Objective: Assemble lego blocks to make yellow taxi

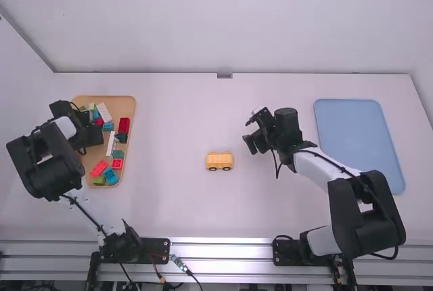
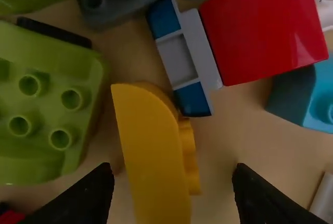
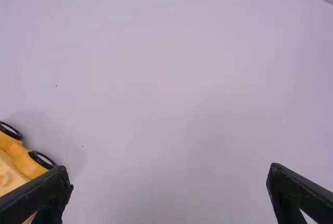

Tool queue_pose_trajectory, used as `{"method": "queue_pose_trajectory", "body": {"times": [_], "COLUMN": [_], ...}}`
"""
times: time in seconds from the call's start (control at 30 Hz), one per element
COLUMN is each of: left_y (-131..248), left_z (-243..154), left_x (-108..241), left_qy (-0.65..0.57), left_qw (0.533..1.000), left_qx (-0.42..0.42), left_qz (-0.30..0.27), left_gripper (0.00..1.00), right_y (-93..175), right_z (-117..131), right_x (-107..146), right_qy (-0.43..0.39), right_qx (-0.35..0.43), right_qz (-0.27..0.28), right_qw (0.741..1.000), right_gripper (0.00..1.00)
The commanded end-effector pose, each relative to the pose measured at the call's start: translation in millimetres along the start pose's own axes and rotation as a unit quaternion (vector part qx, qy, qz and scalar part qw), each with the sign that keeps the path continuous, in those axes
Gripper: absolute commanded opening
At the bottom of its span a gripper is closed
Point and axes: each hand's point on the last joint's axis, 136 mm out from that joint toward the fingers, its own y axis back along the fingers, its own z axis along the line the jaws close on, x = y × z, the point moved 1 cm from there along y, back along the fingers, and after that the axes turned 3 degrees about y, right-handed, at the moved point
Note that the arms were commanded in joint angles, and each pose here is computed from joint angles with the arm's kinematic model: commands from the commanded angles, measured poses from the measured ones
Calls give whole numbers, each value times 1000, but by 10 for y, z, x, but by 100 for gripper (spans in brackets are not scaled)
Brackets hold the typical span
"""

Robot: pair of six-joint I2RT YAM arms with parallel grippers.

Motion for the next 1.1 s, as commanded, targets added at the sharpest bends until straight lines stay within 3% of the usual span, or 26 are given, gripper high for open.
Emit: {"method": "queue_pose_trajectory", "body": {"times": [0.0, 0.63, 1.07], "left_y": [-90, -93, -93], "left_z": [22, -44, -32], "left_x": [132, 30, 52], "left_qy": [12, 57, 61], "left_qw": [1000, 998, 998], "left_qx": [-4, 12, 7], "left_qz": [21, -1, 4], "left_gripper": [61, 56, 46], "right_y": [11, 11, 9], "right_z": [3, 10, 33], "right_x": [16, 35, 53], "right_qy": [-3, -4, -4], "right_qx": [0, -2, -5], "right_qz": [2, 6, 10], "right_qw": [1000, 1000, 1000], "right_gripper": [99, 99, 99]}}
